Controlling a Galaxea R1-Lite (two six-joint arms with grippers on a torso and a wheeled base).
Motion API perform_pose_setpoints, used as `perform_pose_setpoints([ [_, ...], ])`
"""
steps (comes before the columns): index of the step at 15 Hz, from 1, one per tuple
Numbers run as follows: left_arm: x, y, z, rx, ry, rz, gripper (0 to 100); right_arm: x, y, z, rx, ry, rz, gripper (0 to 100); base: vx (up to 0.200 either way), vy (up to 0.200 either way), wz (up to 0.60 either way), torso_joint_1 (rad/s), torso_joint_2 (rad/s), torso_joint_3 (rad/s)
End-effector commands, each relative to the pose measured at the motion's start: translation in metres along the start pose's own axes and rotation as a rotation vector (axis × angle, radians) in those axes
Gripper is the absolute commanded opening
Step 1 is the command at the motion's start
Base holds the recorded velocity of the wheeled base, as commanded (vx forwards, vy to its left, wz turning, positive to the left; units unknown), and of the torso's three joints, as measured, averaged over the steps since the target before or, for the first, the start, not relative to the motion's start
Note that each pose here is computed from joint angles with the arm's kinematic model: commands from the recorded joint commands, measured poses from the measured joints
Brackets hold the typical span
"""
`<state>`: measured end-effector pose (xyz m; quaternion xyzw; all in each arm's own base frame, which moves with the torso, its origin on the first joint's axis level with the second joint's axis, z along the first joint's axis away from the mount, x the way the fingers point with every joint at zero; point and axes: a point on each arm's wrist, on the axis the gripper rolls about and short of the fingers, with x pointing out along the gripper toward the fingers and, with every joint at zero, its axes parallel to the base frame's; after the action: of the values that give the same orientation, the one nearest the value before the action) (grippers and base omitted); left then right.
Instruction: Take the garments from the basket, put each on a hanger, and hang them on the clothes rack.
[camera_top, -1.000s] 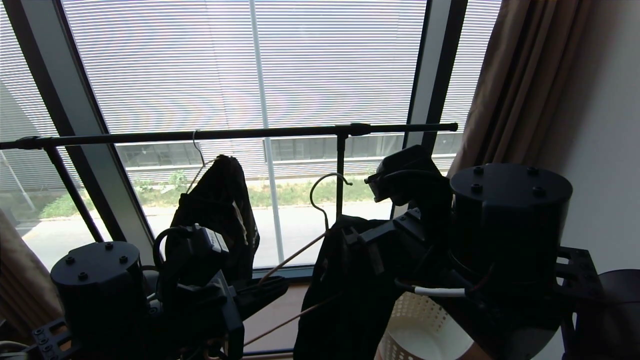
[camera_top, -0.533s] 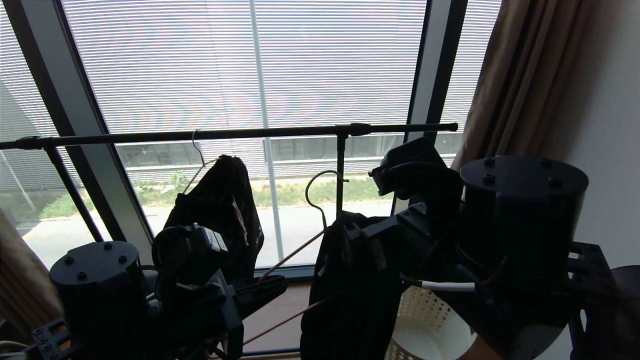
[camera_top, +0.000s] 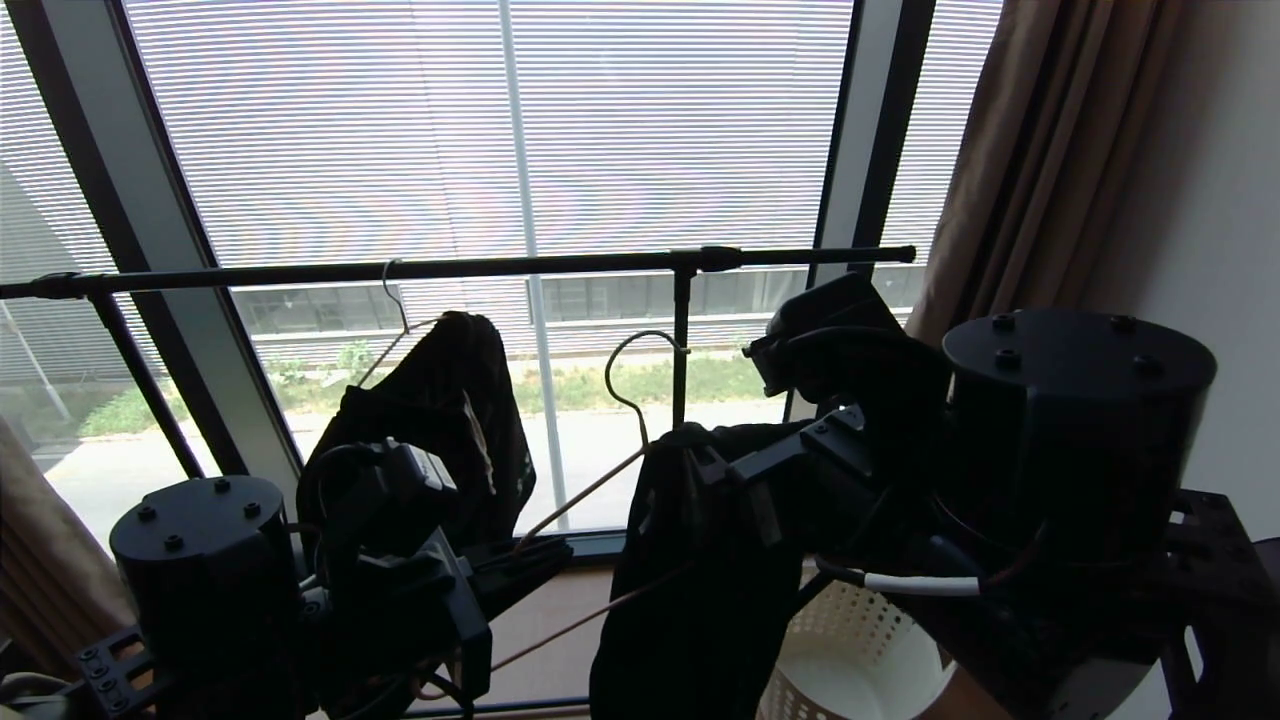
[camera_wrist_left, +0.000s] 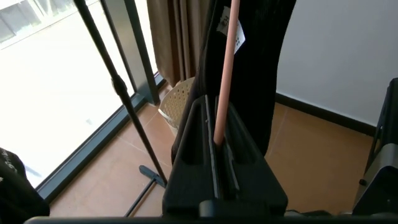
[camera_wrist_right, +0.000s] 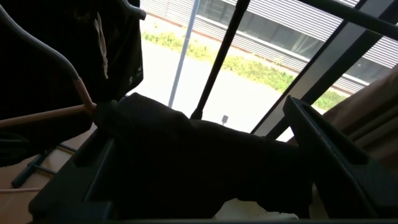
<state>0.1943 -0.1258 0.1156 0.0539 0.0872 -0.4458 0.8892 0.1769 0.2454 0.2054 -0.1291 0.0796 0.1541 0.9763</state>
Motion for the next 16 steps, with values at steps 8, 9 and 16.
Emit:
perform_pose_setpoints([
  [8, 0.001, 0.001, 0.002, -0.018, -0.014, 0.015, 0, -0.009, -0.003, -0.010, -0.035, 0.019, 0.030, 100, 0.000, 0.000, 0.00, 0.000, 0.00, 0.000],
  [9, -0.002, 0.001, 0.004, -0.024, -0.028, 0.013, 0, -0.017, -0.009, -0.012, -0.057, 0.009, 0.087, 100, 0.000, 0.000, 0.00, 0.000, 0.00, 0.000],
  [16, -0.018, 0.006, 0.001, -0.005, -0.034, -0.036, 0, -0.030, -0.082, -0.010, -0.190, 0.042, 0.243, 100, 0.000, 0.000, 0.00, 0.000, 0.00, 0.000],
])
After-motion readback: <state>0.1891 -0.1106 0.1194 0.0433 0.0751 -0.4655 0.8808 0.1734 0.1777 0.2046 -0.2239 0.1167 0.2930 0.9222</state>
